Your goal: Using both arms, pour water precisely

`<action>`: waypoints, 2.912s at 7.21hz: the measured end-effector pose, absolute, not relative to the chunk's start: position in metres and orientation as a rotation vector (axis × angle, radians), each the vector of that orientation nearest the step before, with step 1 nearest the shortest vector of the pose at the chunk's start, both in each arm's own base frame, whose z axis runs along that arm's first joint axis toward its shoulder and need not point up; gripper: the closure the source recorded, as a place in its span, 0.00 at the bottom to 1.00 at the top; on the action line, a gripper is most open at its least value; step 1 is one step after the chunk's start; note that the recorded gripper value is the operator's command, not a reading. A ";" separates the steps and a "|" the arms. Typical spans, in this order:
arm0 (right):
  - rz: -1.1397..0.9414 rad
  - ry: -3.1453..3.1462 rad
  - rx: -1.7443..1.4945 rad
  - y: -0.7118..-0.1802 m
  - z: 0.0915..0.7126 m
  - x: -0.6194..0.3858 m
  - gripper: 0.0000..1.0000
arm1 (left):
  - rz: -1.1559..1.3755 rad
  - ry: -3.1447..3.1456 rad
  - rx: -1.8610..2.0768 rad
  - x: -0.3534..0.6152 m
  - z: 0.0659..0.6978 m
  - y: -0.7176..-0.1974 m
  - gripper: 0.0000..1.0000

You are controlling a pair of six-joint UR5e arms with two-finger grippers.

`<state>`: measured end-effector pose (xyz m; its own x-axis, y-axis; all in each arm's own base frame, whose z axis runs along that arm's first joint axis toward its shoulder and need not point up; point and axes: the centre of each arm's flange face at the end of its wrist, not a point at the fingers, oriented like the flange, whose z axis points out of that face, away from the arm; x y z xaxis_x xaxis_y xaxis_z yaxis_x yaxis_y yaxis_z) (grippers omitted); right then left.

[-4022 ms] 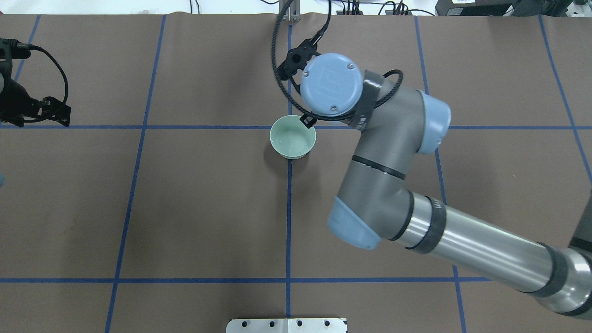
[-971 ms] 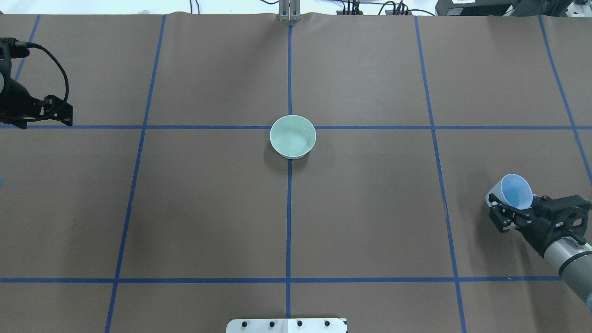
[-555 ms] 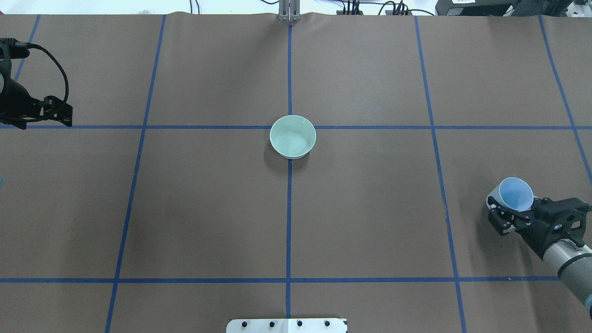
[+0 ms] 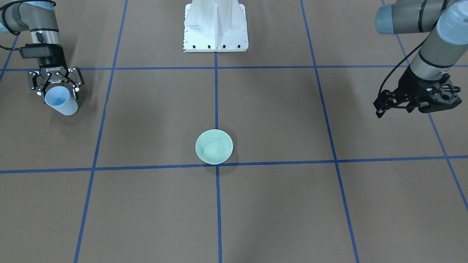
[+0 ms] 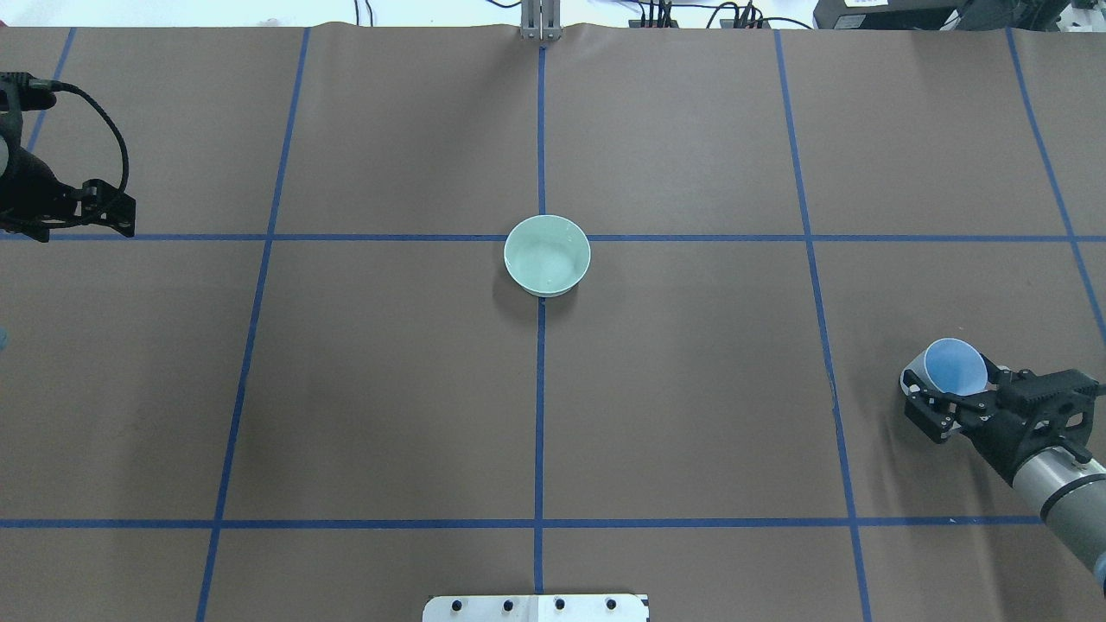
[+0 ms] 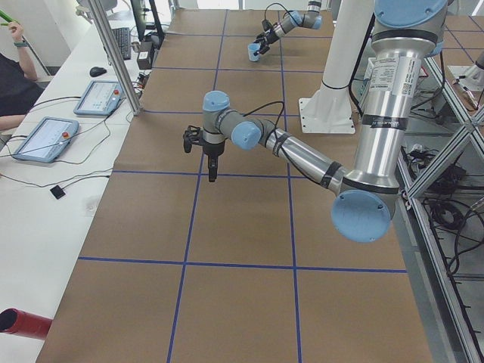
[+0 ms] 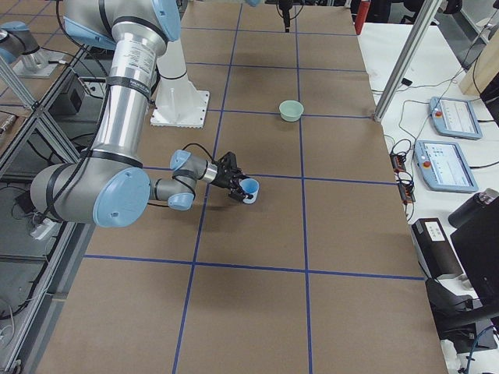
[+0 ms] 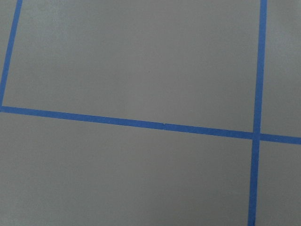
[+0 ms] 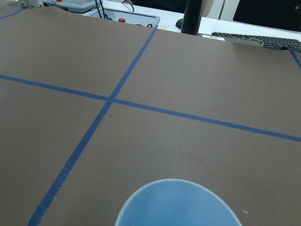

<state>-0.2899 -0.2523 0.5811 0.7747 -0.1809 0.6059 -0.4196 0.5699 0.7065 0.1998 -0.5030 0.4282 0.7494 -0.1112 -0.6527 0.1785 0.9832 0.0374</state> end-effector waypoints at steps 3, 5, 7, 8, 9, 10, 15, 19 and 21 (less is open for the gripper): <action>0.126 -0.713 0.998 -0.251 0.573 -0.279 0.01 | -0.159 0.708 0.102 0.199 0.427 -0.503 0.00; 0.091 -0.733 1.022 -0.253 0.546 -0.277 0.01 | -0.160 0.710 0.102 0.199 0.426 -0.503 0.00; 0.061 -0.740 1.016 -0.264 0.531 -0.266 0.01 | -0.162 0.711 0.100 0.201 0.425 -0.503 0.00; 0.054 -0.742 1.005 -0.273 0.527 -0.258 0.01 | -0.161 0.712 0.100 0.202 0.425 -0.503 0.00; 0.044 -0.755 0.979 -0.287 0.522 -0.245 0.01 | -0.159 0.715 0.102 0.204 0.422 -0.504 0.00; 0.032 -0.775 0.934 -0.306 0.516 -0.228 0.01 | -0.155 0.724 0.111 0.207 0.415 -0.507 0.00; -0.084 -0.703 0.699 -0.462 0.468 -0.140 0.01 | -0.287 0.916 0.025 0.343 0.254 -0.551 0.00; -0.170 -0.760 0.500 -0.564 0.507 -0.065 0.01 | -0.345 0.913 -0.057 0.501 0.189 -0.545 0.00; -0.187 -0.801 0.444 -0.578 0.541 -0.043 0.01 | -0.349 0.918 -0.047 0.560 0.199 -0.534 0.00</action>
